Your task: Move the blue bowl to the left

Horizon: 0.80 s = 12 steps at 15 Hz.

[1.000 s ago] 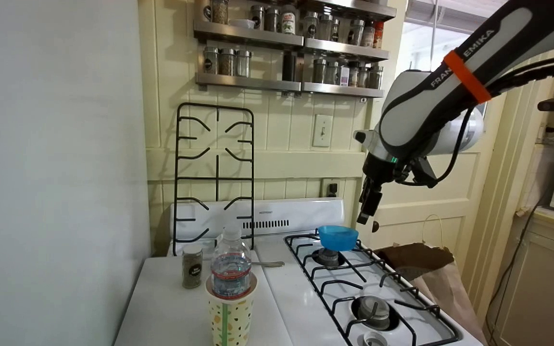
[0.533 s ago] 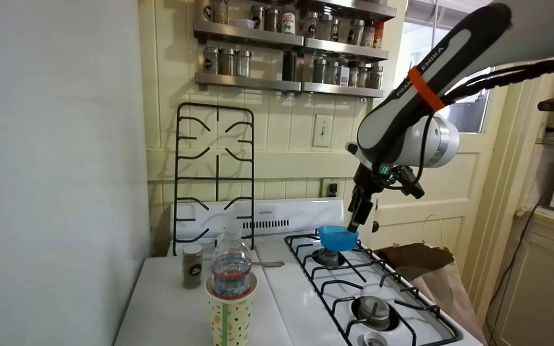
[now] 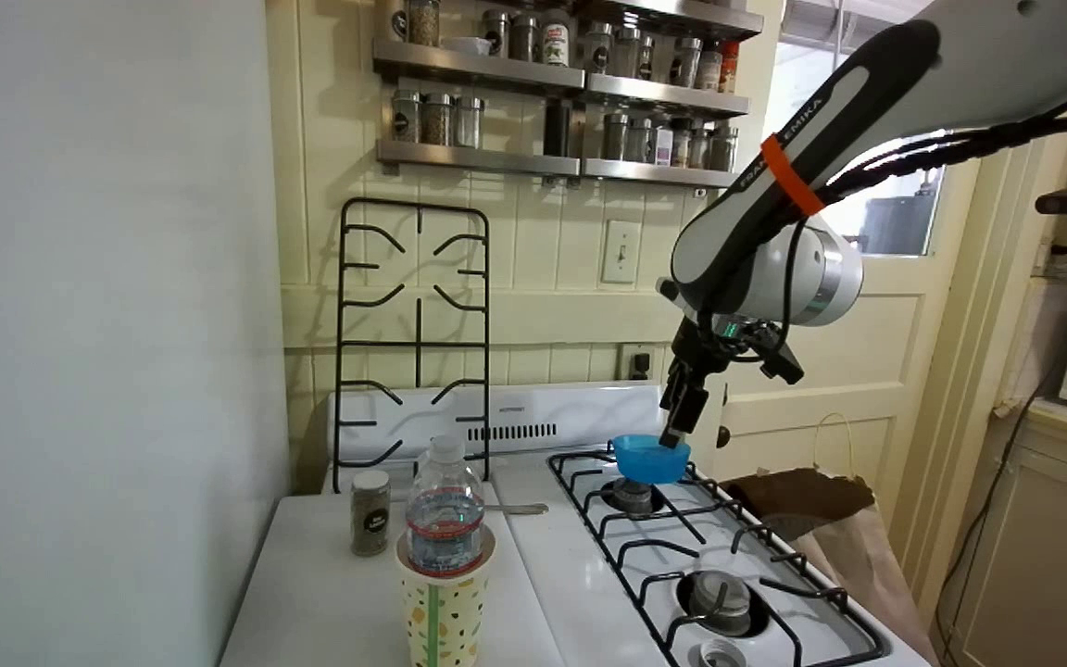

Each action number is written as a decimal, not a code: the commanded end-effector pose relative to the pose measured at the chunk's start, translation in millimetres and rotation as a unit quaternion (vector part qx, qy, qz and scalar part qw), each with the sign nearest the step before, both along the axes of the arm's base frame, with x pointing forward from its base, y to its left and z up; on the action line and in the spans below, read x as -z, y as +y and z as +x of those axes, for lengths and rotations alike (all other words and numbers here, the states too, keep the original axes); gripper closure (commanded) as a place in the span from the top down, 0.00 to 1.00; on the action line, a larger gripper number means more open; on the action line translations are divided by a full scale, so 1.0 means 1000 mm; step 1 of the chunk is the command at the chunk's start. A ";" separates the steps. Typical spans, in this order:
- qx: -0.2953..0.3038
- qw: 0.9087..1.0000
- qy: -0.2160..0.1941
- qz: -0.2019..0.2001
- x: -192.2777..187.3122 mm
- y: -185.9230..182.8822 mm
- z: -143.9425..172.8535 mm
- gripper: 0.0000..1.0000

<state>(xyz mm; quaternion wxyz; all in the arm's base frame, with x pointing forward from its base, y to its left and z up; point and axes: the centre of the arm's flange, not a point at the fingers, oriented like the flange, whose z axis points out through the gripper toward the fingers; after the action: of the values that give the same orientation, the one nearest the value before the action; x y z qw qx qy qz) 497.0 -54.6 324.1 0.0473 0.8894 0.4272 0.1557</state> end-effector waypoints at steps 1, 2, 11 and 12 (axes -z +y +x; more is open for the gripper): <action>-0.002 1.000 0.002 0.000 0.005 0.002 0.005 1.00; -0.011 1.000 0.003 -0.003 0.012 0.004 0.012 1.00; -0.007 0.999 0.036 0.012 0.053 0.007 0.036 0.66; -0.006 0.999 0.037 0.012 0.054 0.008 0.037 0.58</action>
<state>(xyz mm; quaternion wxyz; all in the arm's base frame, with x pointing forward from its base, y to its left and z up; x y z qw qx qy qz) 524.5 -44.3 280.0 0.0281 0.8904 0.4357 0.1290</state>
